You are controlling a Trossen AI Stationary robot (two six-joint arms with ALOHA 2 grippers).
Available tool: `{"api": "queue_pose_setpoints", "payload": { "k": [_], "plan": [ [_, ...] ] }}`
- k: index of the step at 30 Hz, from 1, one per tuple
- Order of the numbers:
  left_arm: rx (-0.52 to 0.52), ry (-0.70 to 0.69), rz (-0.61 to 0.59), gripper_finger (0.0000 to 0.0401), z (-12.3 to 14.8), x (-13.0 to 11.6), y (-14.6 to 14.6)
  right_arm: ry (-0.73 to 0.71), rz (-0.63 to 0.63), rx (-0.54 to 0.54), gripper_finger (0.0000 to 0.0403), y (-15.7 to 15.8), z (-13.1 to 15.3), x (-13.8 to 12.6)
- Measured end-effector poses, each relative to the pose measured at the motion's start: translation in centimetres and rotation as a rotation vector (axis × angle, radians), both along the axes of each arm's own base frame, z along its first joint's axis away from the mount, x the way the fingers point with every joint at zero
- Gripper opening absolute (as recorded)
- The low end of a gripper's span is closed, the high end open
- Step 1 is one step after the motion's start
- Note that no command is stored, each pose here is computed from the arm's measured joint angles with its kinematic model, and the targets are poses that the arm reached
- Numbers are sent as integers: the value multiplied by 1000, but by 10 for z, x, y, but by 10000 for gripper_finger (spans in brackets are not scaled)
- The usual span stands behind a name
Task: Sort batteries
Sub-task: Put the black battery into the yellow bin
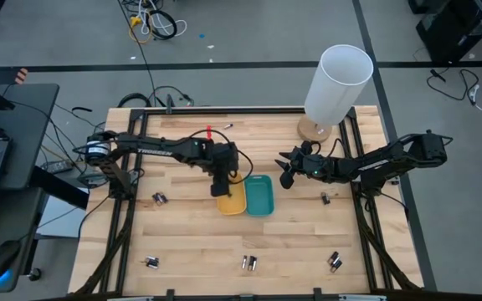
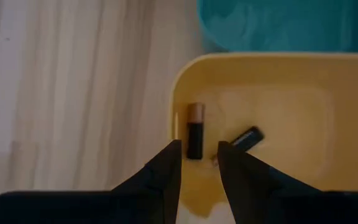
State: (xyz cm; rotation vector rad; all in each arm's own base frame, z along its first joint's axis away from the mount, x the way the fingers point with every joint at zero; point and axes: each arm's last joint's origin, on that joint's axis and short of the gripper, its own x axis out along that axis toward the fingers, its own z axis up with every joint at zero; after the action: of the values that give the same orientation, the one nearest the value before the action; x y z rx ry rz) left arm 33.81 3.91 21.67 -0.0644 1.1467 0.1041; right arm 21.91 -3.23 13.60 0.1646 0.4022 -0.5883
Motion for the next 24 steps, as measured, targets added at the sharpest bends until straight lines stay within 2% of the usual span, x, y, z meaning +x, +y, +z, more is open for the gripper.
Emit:
{"api": "queue_pose_setpoints", "payload": {
  "k": [4, 9, 16, 20, 24],
  "plan": [
    [45, 33, 11, 121, 6, -6, 4, 3, 0, 0, 142, 0, 0, 0],
    [89, 63, 127, 122, 15, -23, 22, 21, 1, 1, 142, 0, -2, -1],
    [46, 109, 291, 122, -6, -59, 36, 24, -3, 8, 142, 0, -2, -1],
    [14, 151, 356, 122, -18, -77, 32, 22, -3, 7, 142, 0, -2, -1],
    [-8, 171, 413, 122, -16, -94, 27, 20, -6, 11, 142, 0, -2, -1]
  ]
}}
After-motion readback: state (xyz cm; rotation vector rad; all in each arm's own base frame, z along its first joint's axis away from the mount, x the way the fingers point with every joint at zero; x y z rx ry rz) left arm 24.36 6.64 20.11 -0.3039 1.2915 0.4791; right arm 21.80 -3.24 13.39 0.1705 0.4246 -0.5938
